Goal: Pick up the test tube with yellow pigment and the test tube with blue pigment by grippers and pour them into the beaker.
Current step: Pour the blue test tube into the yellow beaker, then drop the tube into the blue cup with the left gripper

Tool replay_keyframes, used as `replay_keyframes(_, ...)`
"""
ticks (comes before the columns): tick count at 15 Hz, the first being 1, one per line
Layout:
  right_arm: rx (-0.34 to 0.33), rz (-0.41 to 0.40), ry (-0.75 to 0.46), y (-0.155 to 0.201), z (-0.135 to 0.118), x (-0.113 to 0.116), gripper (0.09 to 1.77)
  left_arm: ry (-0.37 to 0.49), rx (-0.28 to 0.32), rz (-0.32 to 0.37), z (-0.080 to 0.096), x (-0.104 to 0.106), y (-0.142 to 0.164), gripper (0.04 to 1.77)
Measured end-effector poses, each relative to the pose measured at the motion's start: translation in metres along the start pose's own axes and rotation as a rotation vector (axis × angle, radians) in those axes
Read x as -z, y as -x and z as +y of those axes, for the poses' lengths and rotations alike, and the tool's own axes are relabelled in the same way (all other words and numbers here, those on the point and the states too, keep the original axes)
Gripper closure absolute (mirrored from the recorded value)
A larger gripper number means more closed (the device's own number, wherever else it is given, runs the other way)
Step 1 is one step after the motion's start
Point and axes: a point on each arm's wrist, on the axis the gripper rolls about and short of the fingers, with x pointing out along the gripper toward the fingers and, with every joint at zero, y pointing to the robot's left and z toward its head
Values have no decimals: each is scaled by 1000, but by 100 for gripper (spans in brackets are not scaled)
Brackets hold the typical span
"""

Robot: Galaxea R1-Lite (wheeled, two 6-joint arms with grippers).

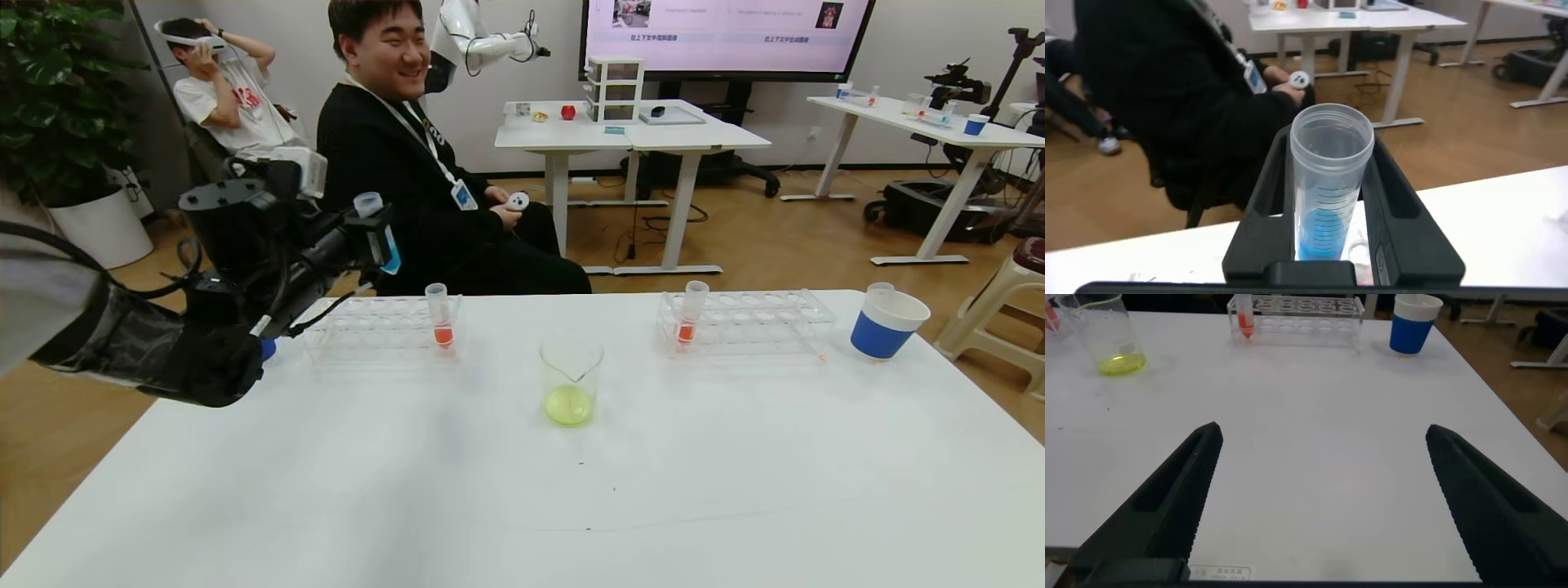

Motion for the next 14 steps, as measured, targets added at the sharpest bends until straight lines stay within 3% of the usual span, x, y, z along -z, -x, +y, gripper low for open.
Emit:
replay_keyframes(2, 0, 0, 0, 0, 0, 0, 12, -2, 114, -32, -26, -10, -2, 131)
replay_keyframes(4, 0, 0, 0, 0, 0, 0, 12, -57, 273, -64, -50, -14, -1, 131)
replay_keyframes(8, 0, 0, 0, 0, 0, 0, 12, -175, 517, -223, -82, -6, -5, 131)
replay_keyframes(10, 0, 0, 0, 0, 0, 0, 12, -257, 598, -242, -97, 7, -7, 131)
replay_keyframes(14, 0, 0, 0, 0, 0, 0, 12, -490, 663, -316, -106, 26, -16, 131)
